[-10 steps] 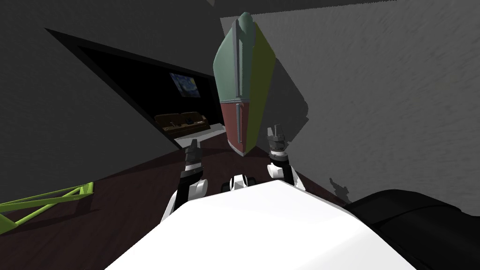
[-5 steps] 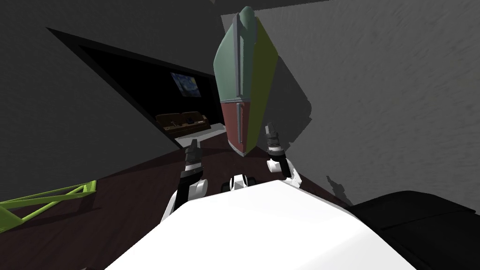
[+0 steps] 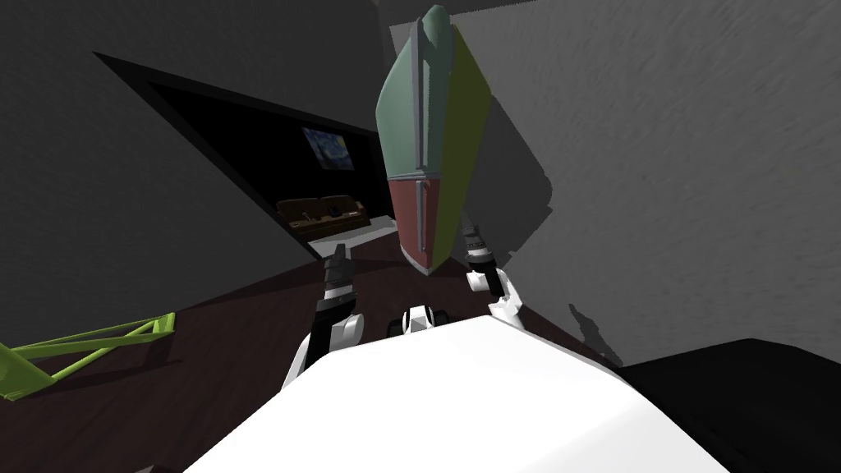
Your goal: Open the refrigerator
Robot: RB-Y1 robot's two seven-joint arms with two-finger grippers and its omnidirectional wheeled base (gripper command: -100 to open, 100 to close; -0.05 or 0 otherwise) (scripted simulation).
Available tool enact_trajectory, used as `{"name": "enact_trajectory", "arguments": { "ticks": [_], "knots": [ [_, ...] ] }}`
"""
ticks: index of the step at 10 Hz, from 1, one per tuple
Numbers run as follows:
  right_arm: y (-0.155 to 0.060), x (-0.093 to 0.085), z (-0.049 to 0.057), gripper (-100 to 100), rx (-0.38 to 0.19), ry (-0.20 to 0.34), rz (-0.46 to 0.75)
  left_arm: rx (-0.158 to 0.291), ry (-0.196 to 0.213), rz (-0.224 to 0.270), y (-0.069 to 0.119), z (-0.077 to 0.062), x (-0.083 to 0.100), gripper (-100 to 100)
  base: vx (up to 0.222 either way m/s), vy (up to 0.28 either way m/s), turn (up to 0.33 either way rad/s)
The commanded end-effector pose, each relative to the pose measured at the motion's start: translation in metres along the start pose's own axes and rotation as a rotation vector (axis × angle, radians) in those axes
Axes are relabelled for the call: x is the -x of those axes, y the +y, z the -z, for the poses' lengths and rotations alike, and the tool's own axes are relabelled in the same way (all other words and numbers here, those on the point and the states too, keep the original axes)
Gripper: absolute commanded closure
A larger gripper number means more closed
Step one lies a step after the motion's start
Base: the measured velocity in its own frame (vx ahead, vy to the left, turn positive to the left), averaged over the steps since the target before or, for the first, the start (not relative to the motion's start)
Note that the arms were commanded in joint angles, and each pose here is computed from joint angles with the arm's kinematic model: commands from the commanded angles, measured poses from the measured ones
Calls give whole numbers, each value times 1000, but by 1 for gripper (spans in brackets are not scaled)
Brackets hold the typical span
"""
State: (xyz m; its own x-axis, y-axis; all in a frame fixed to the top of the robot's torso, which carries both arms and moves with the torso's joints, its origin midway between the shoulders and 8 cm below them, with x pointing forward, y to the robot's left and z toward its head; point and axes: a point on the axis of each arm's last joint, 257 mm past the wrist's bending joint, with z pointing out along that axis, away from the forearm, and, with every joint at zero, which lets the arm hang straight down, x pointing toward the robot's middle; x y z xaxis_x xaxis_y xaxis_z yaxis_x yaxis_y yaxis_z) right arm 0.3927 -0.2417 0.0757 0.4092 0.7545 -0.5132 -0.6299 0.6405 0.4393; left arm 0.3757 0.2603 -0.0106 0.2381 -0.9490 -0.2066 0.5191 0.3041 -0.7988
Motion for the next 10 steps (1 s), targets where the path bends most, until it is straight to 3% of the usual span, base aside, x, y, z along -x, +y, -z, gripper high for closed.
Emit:
{"name": "enact_trajectory", "arguments": {
  "ticks": [1, 2, 5, 6, 7, 8, 9, 10],
  "knots": [
    [-13, -3, -16, -100, -22, 17, 109, 0, 0, 0, 0, 0, 0, 0, 30, -8, 36],
    [-12, -3, -18, -100, -17, 14, 120, 0, 0, 0, 0, 0, 0, 0, 28, -7, 23],
    [-34, -4, -40, -100, -55, 31, 264, 0, 0, 0, 0, 0, 0, 0, 29, -2, 33],
    [-30, -2, -44, -100, -46, 26, 282, 0, 0, 0, 0, 0, 0, 0, 29, -4, 23],
    [-44, -2, -53, -100, -75, 37, 346, 0, 0, 0, 0, 0, 0, 0, 34, -6, 45],
    [-40, -1, -58, -100, -63, 29, 367, 0, 0, 0, 0, 0, 0, 0, 29, -4, 25],
    [-54, 1, -67, -100, -94, 40, 428, 0, 0, 0, 0, 0, 0, 0, 36, -3, 51],
    [-49, 2, -72, -100, -83, 31, 452, 0, 0, 0, 0, 0, 0, 0, 29, 0, 23]
  ]
}}
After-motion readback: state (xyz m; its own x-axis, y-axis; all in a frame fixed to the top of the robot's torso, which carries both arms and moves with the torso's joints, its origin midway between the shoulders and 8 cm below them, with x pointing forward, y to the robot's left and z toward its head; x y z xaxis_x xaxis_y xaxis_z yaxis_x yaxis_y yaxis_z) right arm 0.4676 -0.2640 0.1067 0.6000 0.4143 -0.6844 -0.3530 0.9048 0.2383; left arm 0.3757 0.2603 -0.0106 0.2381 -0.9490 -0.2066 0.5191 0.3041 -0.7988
